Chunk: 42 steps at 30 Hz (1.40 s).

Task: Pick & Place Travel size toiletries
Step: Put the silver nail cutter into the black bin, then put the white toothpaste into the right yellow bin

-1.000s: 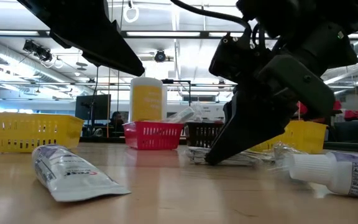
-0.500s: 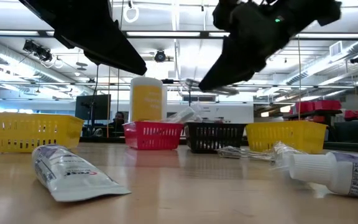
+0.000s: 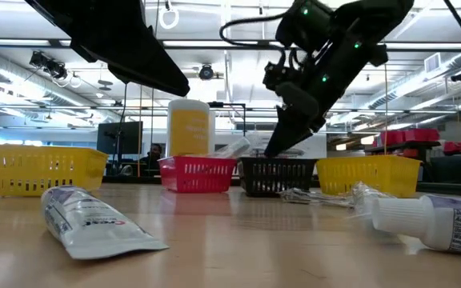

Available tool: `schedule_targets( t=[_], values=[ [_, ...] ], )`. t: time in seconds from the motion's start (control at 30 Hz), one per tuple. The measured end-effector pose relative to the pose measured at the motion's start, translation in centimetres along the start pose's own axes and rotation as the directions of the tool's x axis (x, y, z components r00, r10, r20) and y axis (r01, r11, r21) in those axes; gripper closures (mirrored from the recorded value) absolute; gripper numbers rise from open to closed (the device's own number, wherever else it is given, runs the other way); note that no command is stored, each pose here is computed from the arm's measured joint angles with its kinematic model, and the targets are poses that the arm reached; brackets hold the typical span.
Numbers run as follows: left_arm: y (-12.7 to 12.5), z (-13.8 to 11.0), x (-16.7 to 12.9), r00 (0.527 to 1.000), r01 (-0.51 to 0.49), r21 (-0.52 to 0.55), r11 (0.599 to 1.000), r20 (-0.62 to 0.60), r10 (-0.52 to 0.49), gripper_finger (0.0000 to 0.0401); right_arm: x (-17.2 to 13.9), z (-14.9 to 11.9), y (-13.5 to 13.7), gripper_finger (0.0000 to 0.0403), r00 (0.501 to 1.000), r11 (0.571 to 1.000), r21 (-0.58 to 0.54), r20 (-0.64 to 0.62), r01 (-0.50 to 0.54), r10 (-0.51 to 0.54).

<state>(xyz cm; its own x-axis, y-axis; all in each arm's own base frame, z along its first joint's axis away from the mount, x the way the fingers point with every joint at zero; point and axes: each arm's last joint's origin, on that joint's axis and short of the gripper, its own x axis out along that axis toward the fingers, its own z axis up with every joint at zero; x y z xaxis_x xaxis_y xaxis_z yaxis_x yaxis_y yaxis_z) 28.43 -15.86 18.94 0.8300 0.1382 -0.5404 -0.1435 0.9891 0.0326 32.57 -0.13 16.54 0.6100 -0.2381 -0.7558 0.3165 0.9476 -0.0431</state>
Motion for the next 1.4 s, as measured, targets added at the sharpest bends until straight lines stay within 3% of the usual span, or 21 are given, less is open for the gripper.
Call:
schedule_targets(
  t=[0.3,0.63,0.77,1.0,1.17,1.4],
  values=[
    [0.0,0.0,0.0,1.0,-0.003,-0.001,1.0,0.003,0.003,0.0291,1.7,-0.4,-1.4,0.0321,0.997,0.998,-0.025,-0.061,-0.054,0.053],
    [0.0,0.0,0.0,1.0,-0.004,-0.002,1.0,0.003,0.004,0.0291,1.6,-0.2,-1.2,0.0235,0.996,0.996,-0.054,-0.042,-0.077,0.075],
    [0.0,0.0,0.0,1.0,-0.004,-0.002,1.0,0.003,0.004,0.0291,0.2,0.4,-0.6,0.0217,0.995,0.993,-0.063,0.005,-0.096,0.096],
    [0.0,0.0,0.0,1.0,-0.003,-0.002,1.0,0.004,0.003,0.0291,-2.9,0.7,1.7,0.0217,0.974,0.974,-0.057,0.034,-0.221,0.223],
    [0.0,0.0,0.0,1.0,-0.005,-0.001,1.0,0.004,0.005,0.0291,-4.2,-0.4,5.1,0.0224,0.939,0.93,-0.134,-0.003,-0.342,0.345],
    [0.0,0.0,0.0,1.0,-0.009,0.004,1.0,0.005,0.009,0.0291,-6.0,-2.4,9.0,0.022,0.903,0.892,-0.139,-0.053,-0.43,0.427]
  ],
)
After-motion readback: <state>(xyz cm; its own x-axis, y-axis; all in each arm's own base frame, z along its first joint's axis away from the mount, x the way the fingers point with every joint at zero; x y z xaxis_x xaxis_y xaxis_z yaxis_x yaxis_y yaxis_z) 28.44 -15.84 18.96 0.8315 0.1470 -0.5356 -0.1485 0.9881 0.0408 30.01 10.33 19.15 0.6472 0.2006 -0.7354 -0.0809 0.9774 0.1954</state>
